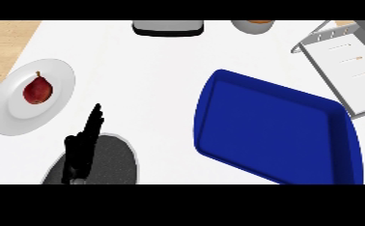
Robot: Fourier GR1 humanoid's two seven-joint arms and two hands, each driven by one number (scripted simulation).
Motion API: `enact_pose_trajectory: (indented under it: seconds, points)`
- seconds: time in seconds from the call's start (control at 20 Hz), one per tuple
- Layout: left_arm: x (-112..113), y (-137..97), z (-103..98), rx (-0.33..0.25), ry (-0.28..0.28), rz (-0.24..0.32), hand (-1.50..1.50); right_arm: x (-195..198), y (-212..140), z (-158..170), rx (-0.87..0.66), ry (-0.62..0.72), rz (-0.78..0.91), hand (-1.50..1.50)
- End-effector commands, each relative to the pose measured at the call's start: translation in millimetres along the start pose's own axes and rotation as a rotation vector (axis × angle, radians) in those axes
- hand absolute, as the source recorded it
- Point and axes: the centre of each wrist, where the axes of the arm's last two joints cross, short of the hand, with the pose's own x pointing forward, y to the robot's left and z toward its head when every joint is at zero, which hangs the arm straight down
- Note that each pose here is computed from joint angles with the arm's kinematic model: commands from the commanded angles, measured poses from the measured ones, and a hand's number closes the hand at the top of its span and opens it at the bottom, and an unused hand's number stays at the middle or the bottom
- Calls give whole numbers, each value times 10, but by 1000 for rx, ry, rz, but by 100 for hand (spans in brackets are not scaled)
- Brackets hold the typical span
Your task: Pick the lemon from the tray and place it in the tiered basket
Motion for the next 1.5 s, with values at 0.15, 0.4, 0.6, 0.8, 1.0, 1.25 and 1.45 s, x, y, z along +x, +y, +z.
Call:
enact_pose_trajectory:
  seconds: [0.15,0.4,0.6,0.8,1.0,1.25,1.45]
  points:
    - [-168,-171,15,-21,10,-1,0,21,496,-294,24,40,58,150]
    - [43,-126,-15,-1,17,0,0,-101,783,-331,30,77,35,150]
    - [34,-224,-81,7,-3,-2,0,-24,900,-361,60,98,-88,150]
    - [-53,-144,-80,5,-5,23,0,-226,1048,-392,105,156,-325,-150]
    - [-63,7,-2,6,15,17,0,-326,1132,-397,117,152,-464,-150]
    - [-22,19,-60,7,14,-4,0,-264,1037,-421,47,111,-671,-150]
    - [21,51,-14,9,19,-15,0,-439,655,-638,-191,89,-689,-150]
